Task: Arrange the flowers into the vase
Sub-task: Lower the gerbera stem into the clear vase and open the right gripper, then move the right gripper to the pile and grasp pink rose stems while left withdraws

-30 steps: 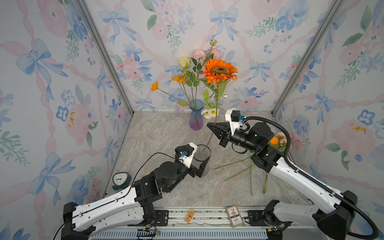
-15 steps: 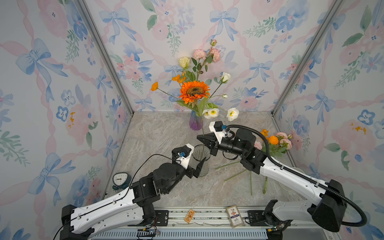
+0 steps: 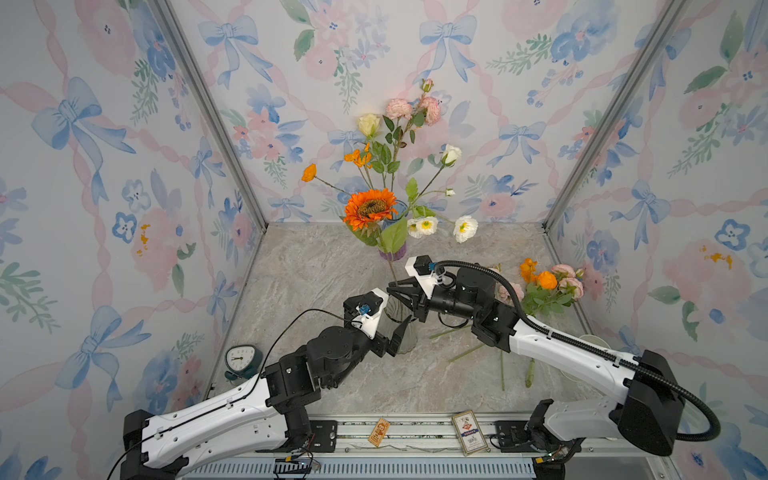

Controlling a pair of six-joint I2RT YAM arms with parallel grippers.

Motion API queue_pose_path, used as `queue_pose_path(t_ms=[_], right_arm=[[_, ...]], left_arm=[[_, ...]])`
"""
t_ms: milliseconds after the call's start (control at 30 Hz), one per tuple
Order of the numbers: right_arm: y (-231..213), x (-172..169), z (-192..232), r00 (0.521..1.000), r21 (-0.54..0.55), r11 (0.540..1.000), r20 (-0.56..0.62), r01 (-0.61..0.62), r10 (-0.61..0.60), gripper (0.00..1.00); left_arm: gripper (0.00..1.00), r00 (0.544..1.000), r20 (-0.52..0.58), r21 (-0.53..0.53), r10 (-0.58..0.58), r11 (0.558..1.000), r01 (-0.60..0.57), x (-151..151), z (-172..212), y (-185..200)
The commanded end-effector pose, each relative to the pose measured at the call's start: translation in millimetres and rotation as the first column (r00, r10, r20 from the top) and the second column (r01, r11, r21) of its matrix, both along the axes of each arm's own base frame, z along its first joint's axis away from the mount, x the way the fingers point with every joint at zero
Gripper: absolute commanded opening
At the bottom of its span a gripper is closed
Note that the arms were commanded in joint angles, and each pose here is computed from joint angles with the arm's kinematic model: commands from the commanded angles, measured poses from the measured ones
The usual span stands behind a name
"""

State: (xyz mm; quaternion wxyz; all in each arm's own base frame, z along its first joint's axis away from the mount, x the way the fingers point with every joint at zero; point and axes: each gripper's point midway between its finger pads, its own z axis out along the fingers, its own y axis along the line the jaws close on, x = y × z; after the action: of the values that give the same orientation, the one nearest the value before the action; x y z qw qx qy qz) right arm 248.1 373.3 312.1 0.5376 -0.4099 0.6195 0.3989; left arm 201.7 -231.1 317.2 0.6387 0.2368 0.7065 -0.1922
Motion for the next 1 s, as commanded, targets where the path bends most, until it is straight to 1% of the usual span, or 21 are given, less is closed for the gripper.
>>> queue_pose_path(t_ms=[0,233,367,433,467,533,567,633,667,700,733,767,800,867,900,933,967], right_arm=[[1,-3,-4,1.0,-0.006,1.0,0.01,0.003,-0.003,0.25],[-5,-5,2,1.0,-0.005,1.0,0.02,0.019,-0.019,0.35],[-24,-10,8,0.997,-0.005,0.997,0.029,0.072,-0.072,0.47],[-42,-11,8,0.99,0.009,0.99,0.026,0.139,-0.14,0.54],[-54,-8,6,0.98,0.011,0.98,0.013,0.198,-0.198,0.58],[-80,-1,-1,0.947,-0.017,0.948,-0.02,0.319,-0.319,0.67],[-95,1,-5,0.922,-0.039,0.922,-0.037,0.384,-0.386,0.72],[-127,5,-15,0.86,-0.089,0.86,-0.058,0.502,-0.508,0.82],[-145,7,-21,0.814,-0.112,0.816,-0.07,0.568,-0.576,0.86],[-166,10,-28,0.757,-0.144,0.76,-0.086,0.634,-0.648,0.87],[-183,11,-33,0.708,-0.165,0.715,-0.108,0.679,-0.698,0.87],[-203,12,-40,0.649,-0.19,0.663,-0.139,0.724,-0.748,0.87],[-224,14,-49,0.574,-0.217,0.601,-0.178,0.769,-0.799,0.88],[-255,15,-66,0.444,-0.255,0.512,-0.278,0.82,-0.852,0.87],[-269,15,-79,0.37,-0.291,0.466,-0.329,0.836,-0.869,0.87],[-281,15,-91,0.301,-0.321,0.427,-0.375,0.845,-0.877,0.87],[-289,15,-106,0.241,-0.358,0.407,-0.426,0.841,-0.872,0.87]], left_arm=[[0.98,1.0,-0.009,-0.008,0.009,1.0,-0.009,1,-2,3],[0.98,1.0,-0.015,0.0,-0.003,1.0,0.003,1,-5,-1],[0.98,0.998,-0.016,0.041,-0.058,0.997,0.059,0,-8,-16],[0.98,0.994,-0.015,0.079,-0.111,0.991,0.112,-2,-10,-30],[0.98,0.991,-0.014,0.101,-0.136,0.985,0.137,-2,-11,-38],[0.98,0.985,-0.012,0.144,-0.172,0.974,0.172,-1,-13,-52],[0.98,0.98,-0.006,0.175,-0.201,0.964,0.199,-2,-14,-60],[0.98,0.966,0.004,0.214,-0.259,0.944,0.252,-4,-13,-76],[0.98,0.956,0.014,0.237,-0.294,0.93,0.282,-6,-11,-84],[0.98,0.941,0.024,0.261,-0.337,0.911,0.32,-9,-10,-93],[0.98,0.929,0.028,0.284,-0.369,0.894,0.346,-10,-11,-101],[0.98,0.916,0.03,0.309,-0.401,0.875,0.373,-12,-13,-110],[0.98,0.904,0.034,0.331,-0.427,0.858,0.393,-14,-14,-118],[0.98,0.882,0.035,0.369,-0.471,0.826,0.426,-17,-18,-134],[0.98,0.865,0.032,0.39,-0.501,0.803,0.45,-20,-22,-142],[0.98,0.849,0.029,0.414,-0.527,0.78,0.47,-24,-27,-149],[0.98,0.829,0.03,0.441,-0.558,0.752,0.49,-29,-31,-158]])
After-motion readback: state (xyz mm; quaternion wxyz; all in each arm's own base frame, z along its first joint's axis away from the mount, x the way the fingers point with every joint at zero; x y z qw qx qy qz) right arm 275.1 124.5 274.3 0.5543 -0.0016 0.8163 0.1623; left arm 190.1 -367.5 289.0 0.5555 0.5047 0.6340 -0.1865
